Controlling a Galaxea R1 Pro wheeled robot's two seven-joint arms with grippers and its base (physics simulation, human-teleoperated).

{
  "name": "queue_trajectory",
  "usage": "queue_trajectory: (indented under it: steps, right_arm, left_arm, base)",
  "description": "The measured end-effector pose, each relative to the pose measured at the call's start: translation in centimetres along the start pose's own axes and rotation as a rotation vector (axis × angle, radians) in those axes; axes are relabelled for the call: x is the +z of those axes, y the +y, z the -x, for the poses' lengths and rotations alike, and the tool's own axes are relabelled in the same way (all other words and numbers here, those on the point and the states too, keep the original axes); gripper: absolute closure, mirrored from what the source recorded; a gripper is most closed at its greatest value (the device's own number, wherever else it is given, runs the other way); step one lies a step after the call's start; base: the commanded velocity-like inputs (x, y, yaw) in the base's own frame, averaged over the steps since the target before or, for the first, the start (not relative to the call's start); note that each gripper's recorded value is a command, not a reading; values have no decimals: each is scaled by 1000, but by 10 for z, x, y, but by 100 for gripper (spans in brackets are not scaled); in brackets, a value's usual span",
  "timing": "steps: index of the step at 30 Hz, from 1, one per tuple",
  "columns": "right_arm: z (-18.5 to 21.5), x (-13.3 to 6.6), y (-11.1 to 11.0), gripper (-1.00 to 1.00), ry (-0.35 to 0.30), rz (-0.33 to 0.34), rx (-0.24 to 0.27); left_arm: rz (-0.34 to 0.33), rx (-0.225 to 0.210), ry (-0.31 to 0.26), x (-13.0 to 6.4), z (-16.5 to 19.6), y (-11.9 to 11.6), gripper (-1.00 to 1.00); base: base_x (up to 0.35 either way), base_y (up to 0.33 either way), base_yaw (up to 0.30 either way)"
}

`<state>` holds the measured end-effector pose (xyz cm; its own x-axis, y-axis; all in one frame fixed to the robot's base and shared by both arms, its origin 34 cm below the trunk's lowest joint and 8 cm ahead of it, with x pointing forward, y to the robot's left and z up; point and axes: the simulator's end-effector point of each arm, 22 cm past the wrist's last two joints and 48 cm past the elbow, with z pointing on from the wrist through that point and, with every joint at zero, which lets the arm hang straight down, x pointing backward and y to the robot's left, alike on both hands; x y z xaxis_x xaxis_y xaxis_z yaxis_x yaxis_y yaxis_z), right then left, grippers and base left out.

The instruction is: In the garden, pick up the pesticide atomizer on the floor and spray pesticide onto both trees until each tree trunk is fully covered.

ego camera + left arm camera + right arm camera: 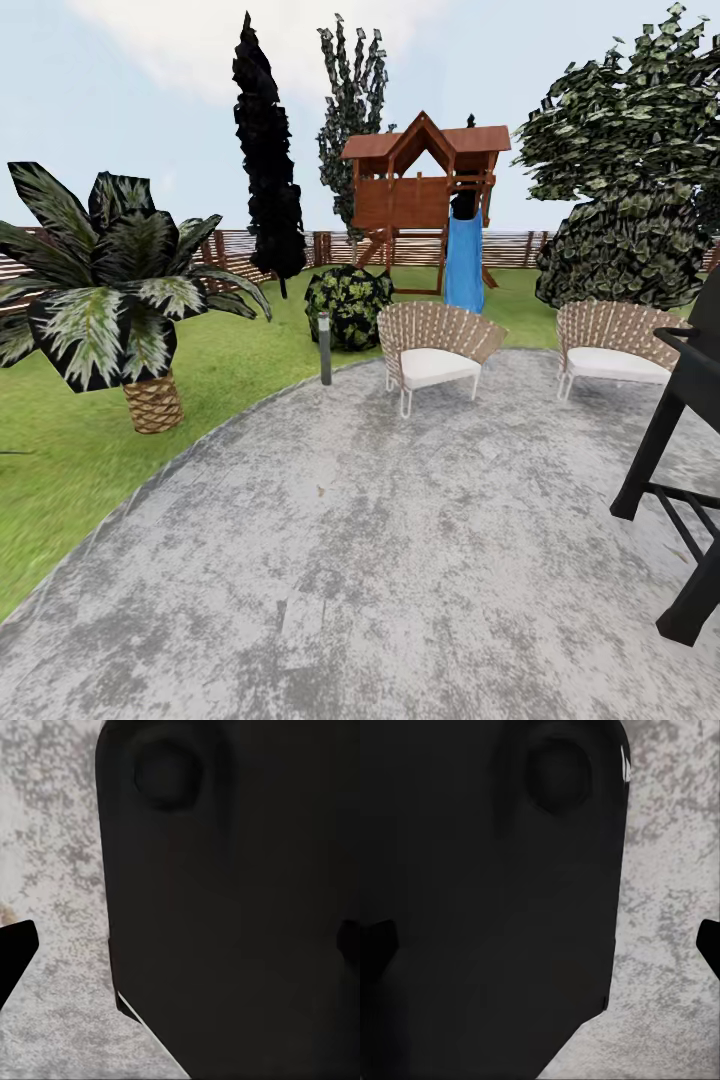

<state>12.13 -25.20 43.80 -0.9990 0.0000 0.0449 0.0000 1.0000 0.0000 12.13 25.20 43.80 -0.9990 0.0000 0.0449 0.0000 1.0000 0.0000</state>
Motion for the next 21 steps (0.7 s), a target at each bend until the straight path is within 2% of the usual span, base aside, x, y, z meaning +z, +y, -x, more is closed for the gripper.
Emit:
queue_trajectory:
  steps: [6,10,21]
  right_arm:
    - [-10,0,1,-100,10,3,-1]
    - [-10,0,1,-100,10,3,-1]
    - [-10,0,1,-100,10,3,-1]
  left_arm:
    - [-34,-5,1,-1,-13,-26,-100]
    - [-34,-6,22,-1,-29,-26,-100]
    - [-34,-6,22,-1,-30,-26,-100]
  base:
    - [0,0,0]
    - [0,0,0]
    - [0,0,0]
